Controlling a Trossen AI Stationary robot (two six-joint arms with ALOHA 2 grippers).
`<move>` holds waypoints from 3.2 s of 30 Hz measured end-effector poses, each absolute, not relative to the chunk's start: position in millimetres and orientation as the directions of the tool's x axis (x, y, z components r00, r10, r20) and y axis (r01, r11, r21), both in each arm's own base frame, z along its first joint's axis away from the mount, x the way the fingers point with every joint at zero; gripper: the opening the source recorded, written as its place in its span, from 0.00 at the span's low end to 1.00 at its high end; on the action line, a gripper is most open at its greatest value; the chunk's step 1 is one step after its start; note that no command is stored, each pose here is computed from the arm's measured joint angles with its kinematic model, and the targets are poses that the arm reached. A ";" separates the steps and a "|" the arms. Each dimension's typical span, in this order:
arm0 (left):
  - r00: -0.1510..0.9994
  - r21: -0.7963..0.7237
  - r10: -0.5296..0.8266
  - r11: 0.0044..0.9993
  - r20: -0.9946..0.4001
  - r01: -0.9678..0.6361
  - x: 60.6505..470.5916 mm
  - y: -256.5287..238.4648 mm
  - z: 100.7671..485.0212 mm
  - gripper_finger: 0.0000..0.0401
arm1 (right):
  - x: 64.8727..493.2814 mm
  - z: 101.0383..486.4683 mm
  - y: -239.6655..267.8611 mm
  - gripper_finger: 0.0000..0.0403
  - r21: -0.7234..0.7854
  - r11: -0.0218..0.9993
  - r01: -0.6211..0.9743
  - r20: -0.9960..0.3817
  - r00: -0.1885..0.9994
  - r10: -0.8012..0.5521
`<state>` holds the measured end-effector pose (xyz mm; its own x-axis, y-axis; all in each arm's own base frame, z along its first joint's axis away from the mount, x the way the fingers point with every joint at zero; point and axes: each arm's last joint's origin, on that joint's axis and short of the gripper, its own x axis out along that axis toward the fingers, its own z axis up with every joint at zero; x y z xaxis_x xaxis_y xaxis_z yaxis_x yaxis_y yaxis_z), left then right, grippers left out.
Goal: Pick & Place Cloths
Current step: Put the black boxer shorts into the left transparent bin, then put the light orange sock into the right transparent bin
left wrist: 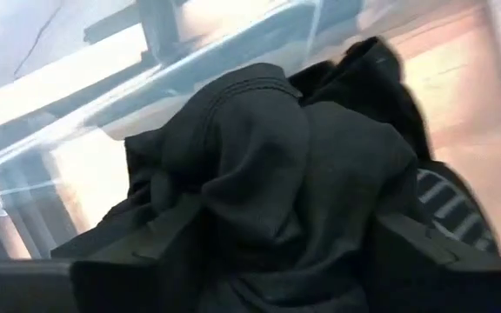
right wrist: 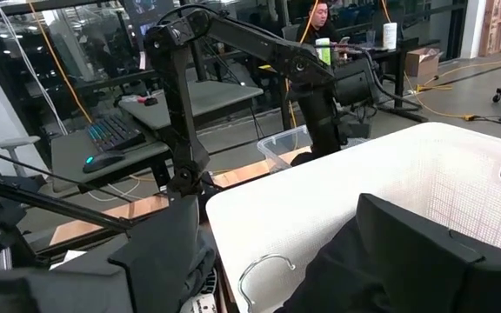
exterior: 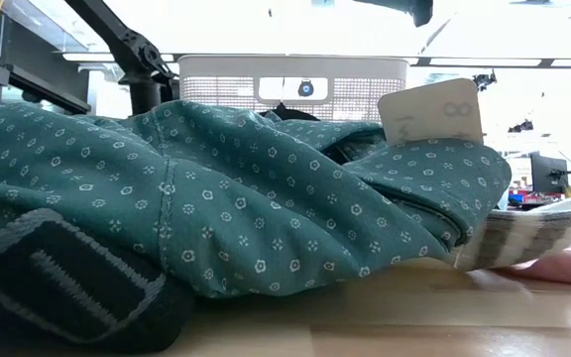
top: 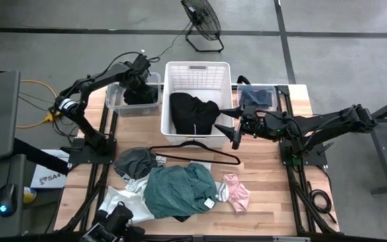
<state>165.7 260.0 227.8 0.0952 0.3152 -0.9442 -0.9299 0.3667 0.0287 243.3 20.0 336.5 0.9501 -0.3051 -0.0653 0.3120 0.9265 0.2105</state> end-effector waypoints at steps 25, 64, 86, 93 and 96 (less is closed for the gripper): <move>0.399 -0.058 0.488 0.575 -0.776 -0.816 127.7 149.8 352.8 0.50 | 235.7 322.2 34.8 0.76 0.264 0.916 0.301 -0.220 0.944 -0.247; 0.749 -0.115 0.399 0.841 -0.528 -0.529 119.6 41.9 344.7 0.45 | 228.5 162.3 169.8 0.76 0.061 0.975 -0.212 -0.923 0.360 0.136; 0.746 -0.114 0.396 0.841 -0.535 -0.529 119.2 41.7 344.1 0.45 | 243.1 124.5 167.6 0.35 0.160 0.969 -0.189 -0.960 0.199 0.197; 0.746 -0.114 0.396 0.841 -0.535 -0.529 119.2 41.7 344.1 0.45 | 241.7 126.9 167.1 0.03 0.355 0.927 0.121 -0.934 0.095 0.346; 0.746 -0.114 0.396 0.841 -0.535 -0.529 119.2 41.7 344.1 0.45 | 239.0 130.9 168.2 0.02 0.399 0.878 0.265 -0.915 0.061 0.398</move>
<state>119.2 41.7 344.1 0.7462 0.3964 -0.5349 -0.5287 0.8410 -0.1143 239.0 168.2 130.9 0.0611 0.3977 -0.9155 0.2647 0.8779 0.3990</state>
